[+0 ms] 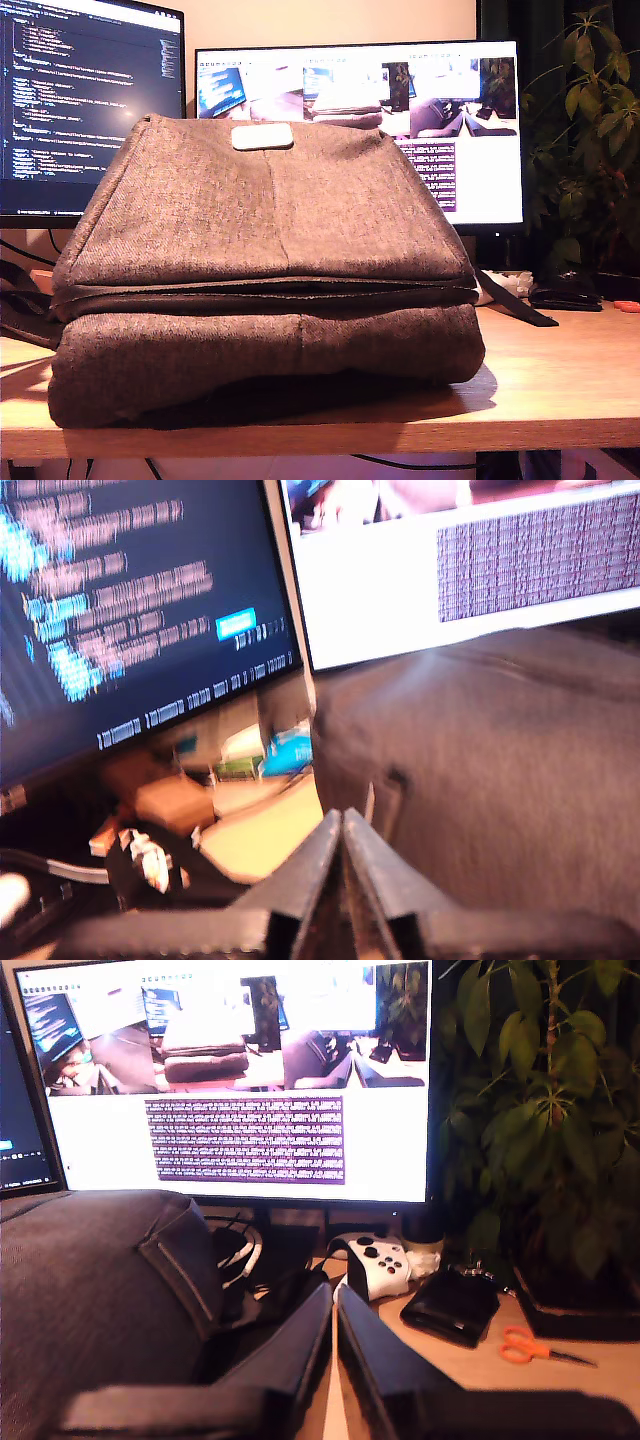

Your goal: Pack the pair of socks inside the grey Google backpack

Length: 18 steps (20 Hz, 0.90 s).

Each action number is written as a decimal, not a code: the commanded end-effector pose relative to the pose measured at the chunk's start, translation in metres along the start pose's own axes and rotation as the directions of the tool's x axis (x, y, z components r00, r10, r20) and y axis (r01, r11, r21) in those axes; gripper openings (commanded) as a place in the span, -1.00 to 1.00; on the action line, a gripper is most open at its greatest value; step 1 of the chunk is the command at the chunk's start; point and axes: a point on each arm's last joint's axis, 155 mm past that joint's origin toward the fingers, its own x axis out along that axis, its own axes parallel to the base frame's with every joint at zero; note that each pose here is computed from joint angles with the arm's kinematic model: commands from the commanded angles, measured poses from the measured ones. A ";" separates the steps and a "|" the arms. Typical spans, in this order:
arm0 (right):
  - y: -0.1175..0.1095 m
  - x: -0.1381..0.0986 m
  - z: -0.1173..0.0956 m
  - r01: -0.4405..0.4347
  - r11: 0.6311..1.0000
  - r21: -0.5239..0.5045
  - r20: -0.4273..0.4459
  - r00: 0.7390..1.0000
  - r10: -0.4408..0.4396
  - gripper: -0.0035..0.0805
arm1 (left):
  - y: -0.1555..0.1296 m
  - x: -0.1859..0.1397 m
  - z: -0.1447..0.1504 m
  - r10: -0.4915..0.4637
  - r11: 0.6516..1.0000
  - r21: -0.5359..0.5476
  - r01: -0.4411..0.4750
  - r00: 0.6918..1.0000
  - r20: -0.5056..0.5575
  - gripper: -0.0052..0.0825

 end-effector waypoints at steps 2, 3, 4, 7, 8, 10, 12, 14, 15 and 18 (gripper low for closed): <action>-0.005 0.002 -0.030 0.020 0.999 0.039 -0.048 0.999 -0.018 -0.94 | 0.000 -0.013 -0.006 0.004 1.000 -0.019 -0.004 0.999 0.040 -0.93; -0.005 0.001 -0.036 0.020 0.999 0.041 -0.058 0.998 -0.018 -0.94 | -0.001 -0.017 -0.008 0.005 1.000 -0.019 -0.005 0.999 0.046 -0.93; -0.004 0.000 -0.042 0.019 0.999 0.044 -0.065 0.998 -0.016 -0.94 | 0.000 -0.021 -0.011 0.010 1.000 -0.019 -0.009 0.999 0.053 -0.93; -0.005 -0.005 -0.047 0.032 0.997 0.069 -0.058 0.998 -0.028 -0.94 | 0.002 -0.034 -0.019 0.028 0.998 -0.053 -0.025 0.998 0.064 -0.93; -0.005 -0.006 -0.046 0.036 0.997 0.066 -0.052 0.998 -0.032 -0.94 | 0.002 -0.038 -0.020 0.029 0.998 -0.053 -0.026 0.998 0.061 -0.93; -0.004 -0.009 -0.045 0.031 0.997 0.066 -0.050 0.998 -0.028 -0.94 | 0.002 -0.045 -0.015 0.029 0.998 -0.061 -0.023 0.996 0.085 -0.93; -0.001 -0.011 -0.053 0.019 0.997 0.073 -0.078 0.997 -0.014 -0.94 | 0.001 -0.049 -0.015 0.024 0.998 -0.062 -0.019 0.996 0.089 -0.93; -0.001 -0.012 -0.063 0.024 0.996 0.083 -0.117 0.993 -0.014 -0.94 | 0.000 -0.052 -0.021 0.024 0.997 -0.068 -0.020 0.998 0.066 -0.93; -0.001 -0.013 -0.069 0.027 0.996 0.089 -0.143 0.990 -0.014 -0.94 | 0.000 -0.051 -0.026 0.023 0.997 -0.069 -0.020 0.999 0.049 -0.93; 0.000 -0.017 -0.093 0.039 0.993 0.112 -0.235 0.972 -0.012 -0.94 | 0.000 -0.051 -0.042 0.021 0.997 -0.070 -0.022 1.000 -0.017 -0.93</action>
